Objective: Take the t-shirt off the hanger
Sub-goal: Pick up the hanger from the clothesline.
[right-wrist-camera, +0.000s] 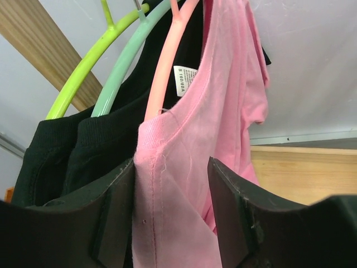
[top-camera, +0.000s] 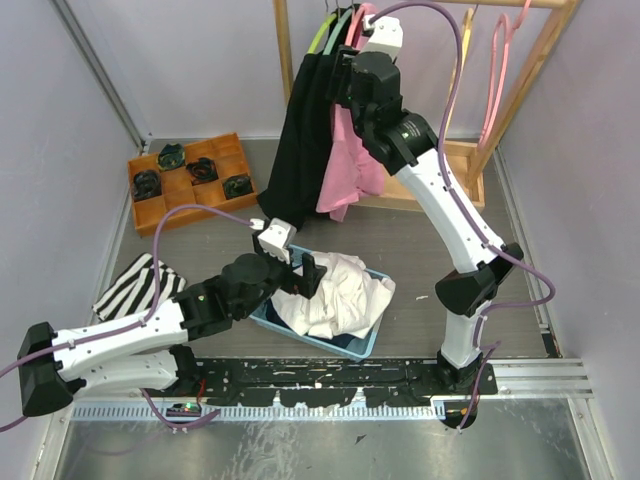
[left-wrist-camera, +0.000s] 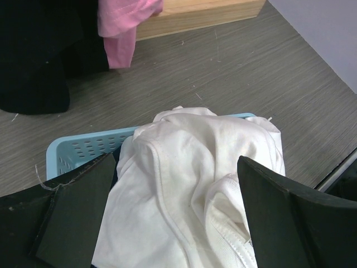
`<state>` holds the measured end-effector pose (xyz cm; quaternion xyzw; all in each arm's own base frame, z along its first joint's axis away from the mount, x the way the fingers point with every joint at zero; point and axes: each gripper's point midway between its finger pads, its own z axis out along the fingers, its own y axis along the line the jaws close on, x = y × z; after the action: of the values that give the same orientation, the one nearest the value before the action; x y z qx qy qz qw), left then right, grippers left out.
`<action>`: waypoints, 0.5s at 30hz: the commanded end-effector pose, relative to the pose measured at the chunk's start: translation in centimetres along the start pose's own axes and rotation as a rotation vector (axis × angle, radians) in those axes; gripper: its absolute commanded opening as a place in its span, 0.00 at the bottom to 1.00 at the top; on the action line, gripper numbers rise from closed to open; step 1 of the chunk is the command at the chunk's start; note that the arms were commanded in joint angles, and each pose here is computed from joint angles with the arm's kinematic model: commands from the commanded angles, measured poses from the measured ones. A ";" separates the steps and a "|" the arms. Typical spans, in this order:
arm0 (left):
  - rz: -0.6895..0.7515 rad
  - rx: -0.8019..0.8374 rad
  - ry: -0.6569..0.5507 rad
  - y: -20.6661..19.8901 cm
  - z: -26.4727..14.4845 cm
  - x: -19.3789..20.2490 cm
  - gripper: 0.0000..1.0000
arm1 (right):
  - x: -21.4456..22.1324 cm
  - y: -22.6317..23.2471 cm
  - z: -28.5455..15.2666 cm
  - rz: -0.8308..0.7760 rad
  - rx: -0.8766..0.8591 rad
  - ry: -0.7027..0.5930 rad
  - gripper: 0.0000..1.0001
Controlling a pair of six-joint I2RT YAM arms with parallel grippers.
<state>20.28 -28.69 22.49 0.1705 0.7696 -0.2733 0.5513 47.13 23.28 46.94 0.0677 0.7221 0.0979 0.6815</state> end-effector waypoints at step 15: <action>-0.002 0.002 -0.064 -0.6 0.2 -2.8 0.98 | -4.2 -2.1 0.3 0.017 -0.007 -0.080 0.49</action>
<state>20.42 -28.83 22.74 0.1756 0.7678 -0.2696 0.5540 48.13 21.14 47.43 0.0719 0.7196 0.0913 0.6845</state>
